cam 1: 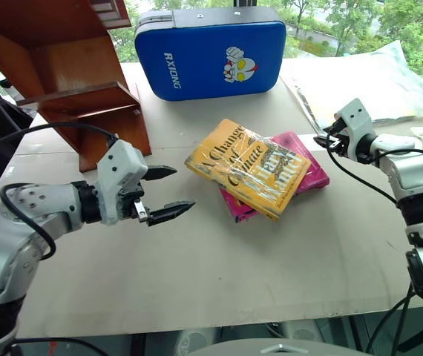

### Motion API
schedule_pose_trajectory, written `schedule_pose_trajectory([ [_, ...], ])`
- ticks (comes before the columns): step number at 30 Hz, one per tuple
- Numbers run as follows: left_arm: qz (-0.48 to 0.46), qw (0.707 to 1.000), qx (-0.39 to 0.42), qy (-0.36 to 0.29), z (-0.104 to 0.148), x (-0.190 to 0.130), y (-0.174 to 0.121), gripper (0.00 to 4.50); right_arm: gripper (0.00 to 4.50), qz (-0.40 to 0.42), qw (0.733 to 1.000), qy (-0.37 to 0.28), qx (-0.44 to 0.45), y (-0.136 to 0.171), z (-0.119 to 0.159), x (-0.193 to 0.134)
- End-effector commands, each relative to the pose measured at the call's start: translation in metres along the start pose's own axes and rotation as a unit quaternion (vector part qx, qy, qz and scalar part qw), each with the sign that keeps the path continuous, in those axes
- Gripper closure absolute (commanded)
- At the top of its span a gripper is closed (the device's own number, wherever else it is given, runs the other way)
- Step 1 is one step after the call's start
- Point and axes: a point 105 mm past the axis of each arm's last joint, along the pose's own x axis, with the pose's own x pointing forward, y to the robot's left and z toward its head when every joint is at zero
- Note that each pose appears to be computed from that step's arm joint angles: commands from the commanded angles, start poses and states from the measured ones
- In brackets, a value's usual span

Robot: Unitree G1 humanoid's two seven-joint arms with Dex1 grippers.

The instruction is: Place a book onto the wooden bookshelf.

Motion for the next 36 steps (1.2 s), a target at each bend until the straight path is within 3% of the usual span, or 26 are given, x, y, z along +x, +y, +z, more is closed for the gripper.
schedule_pose_trajectory([
  [1, 0.029, 0.999, 0.021, 0.009, 0.018, -0.022, -0.005, 0.00, 4.42, 0.028, 0.999, -0.012, -0.037, 0.002, 0.011, 0.011],
  [7, 0.069, 0.996, 0.016, 0.046, 0.012, -0.044, -0.008, 0.00, 4.42, 0.128, 0.991, -0.030, -0.035, 0.028, 0.022, 0.018],
  [17, 0.066, 0.996, 0.014, 0.060, 0.007, -0.043, -0.009, 0.00, 4.42, 0.277, 0.959, -0.033, -0.041, 0.081, 0.029, 0.000],
  [36, 0.065, 0.996, 0.007, 0.067, -0.001, -0.046, -0.004, 0.00, 4.42, 0.327, 0.943, -0.049, -0.031, 0.128, 0.044, -0.024],
])
